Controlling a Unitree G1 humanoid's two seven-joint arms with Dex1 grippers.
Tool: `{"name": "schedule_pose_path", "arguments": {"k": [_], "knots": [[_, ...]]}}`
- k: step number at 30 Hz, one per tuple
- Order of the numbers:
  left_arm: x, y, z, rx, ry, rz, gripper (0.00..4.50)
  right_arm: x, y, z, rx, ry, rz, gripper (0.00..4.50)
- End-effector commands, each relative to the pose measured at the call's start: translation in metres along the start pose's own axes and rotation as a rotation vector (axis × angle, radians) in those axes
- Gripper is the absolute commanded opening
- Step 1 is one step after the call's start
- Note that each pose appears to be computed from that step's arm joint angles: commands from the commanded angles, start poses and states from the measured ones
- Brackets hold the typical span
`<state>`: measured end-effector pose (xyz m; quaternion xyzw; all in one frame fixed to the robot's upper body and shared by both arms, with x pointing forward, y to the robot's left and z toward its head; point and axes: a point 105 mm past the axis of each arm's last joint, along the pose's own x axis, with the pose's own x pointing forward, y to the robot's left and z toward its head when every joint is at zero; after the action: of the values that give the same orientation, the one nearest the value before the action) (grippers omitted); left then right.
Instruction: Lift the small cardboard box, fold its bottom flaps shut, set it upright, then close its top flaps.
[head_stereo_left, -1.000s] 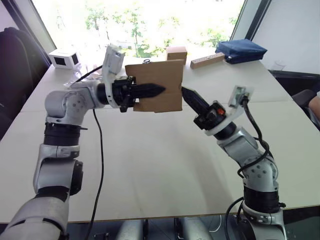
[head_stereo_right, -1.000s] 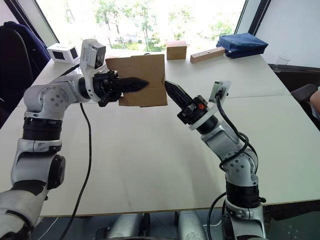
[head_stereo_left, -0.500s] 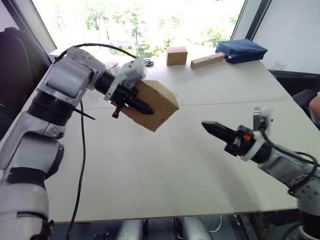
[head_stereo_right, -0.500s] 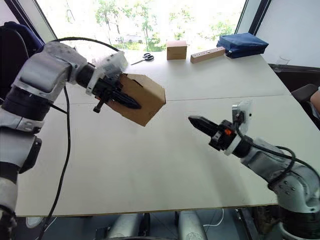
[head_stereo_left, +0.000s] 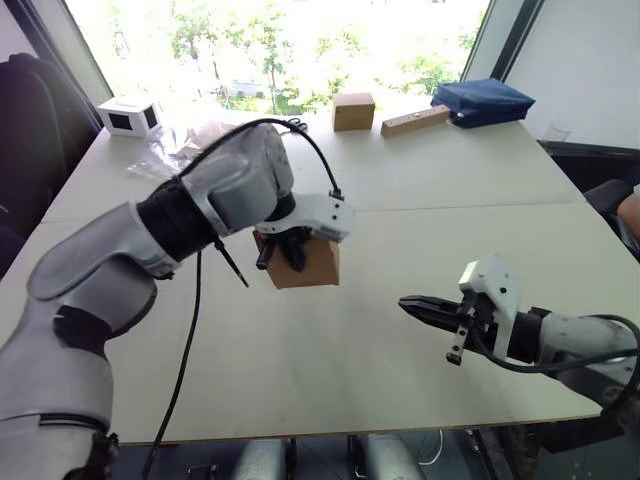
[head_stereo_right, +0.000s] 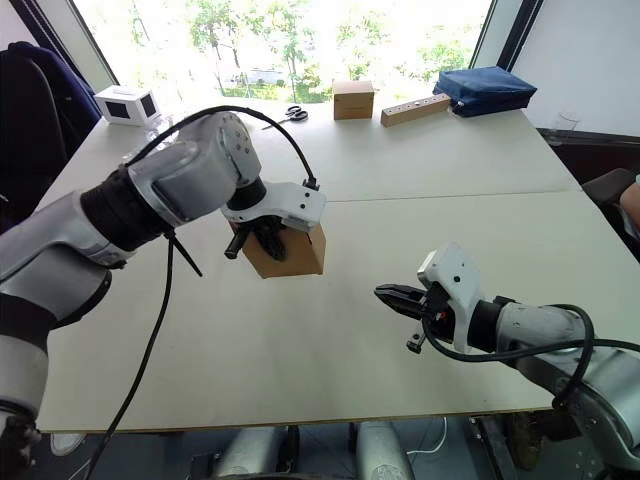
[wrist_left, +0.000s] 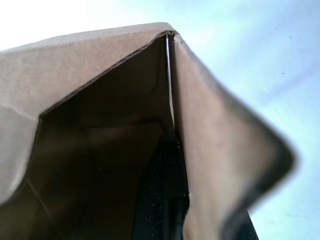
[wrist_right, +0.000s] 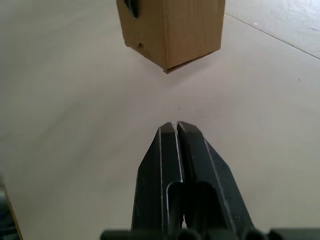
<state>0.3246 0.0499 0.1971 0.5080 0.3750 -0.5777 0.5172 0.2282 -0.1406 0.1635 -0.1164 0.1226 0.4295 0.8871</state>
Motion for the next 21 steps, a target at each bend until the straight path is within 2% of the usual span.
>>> {"name": "schedule_pose_path", "arguments": {"k": [1,4,9,14,17,21], "knots": [[0.006,-0.007,0.012,-0.013,0.025,-0.014,0.0,-0.001,0.003,0.008,0.026,-0.086,-0.033,0.05],[0.016,-0.012,0.021,-0.003,0.021,-0.02,0.0,-0.002,-0.002,0.01,0.093,-0.157,-0.066,0.05],[0.022,-0.008,0.02,-0.02,0.019,0.008,0.0,-0.001,0.0,0.01,0.108,-0.169,-0.082,0.05],[0.029,-0.022,0.015,-0.023,0.029,-0.038,0.0,0.0,-0.004,0.004,0.104,-0.144,-0.108,0.05],[0.03,-0.025,0.021,-0.052,0.007,-0.047,0.68,0.001,-0.006,0.003,0.098,-0.134,-0.111,0.0],[0.023,-0.034,0.031,-0.076,-0.033,-0.079,2.48,0.001,-0.01,0.0,0.086,-0.109,-0.105,0.0]]}}
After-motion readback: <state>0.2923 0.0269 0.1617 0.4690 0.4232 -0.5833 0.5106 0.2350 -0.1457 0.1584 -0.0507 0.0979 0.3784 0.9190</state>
